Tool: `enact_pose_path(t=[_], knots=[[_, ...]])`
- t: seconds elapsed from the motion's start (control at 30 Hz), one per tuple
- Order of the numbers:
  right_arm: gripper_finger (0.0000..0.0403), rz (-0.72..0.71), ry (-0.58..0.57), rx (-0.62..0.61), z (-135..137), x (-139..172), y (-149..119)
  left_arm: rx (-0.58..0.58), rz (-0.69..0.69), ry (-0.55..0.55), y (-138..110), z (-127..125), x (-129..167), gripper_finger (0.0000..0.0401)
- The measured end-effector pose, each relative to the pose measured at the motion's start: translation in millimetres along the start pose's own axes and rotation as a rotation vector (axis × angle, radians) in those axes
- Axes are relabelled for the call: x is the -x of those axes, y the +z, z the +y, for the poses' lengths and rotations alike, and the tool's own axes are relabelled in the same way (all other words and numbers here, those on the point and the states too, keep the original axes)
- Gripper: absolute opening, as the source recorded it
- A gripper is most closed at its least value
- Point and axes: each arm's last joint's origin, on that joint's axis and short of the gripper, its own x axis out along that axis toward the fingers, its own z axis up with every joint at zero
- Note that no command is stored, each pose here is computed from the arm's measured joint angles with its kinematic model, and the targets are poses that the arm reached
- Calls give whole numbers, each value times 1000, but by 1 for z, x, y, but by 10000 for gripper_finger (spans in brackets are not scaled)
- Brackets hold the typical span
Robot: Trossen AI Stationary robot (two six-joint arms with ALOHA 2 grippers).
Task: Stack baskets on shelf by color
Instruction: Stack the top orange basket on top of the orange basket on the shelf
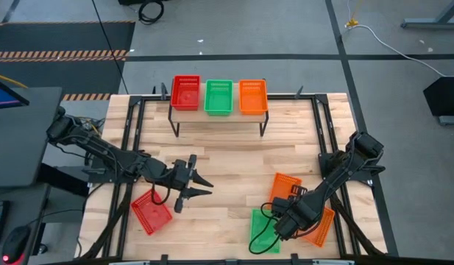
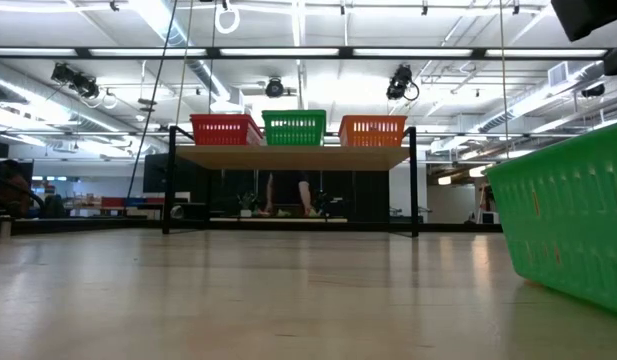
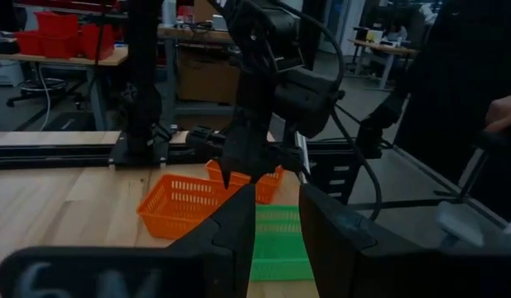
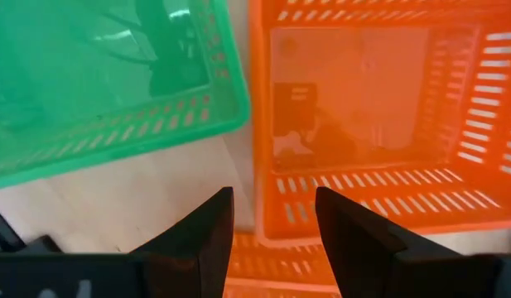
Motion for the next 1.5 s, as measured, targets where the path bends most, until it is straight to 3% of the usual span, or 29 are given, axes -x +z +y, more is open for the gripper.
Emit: enact_pose_path(t=[0.2,0.47,0.6,0.73,0.9,1.03,1.27,1.5], knots=[[179,-1,53,-4,1,-18,-1,-3,0,0,0,0,0,100],[167,-2,0,38,-8,-33,-6,-3,0,0,0,0,0,101],[116,-28,-18,68,-9,-33,-5,-3,0,0,0,0,0,98],[25,-27,-24,78,-10,-33,-3,-3,1,0,0,0,0,96],[18,10,-60,70,-13,-31,-6,0,10,1,-1,0,0,98],[11,51,-182,80,-20,-13,-7,1,10,1,-1,0,0,95],[11,-69,-339,161,-27,46,12,3,11,1,-1,0,0,96],[11,-215,-295,298,-48,95,59,2,16,1,-2,0,0,92]])
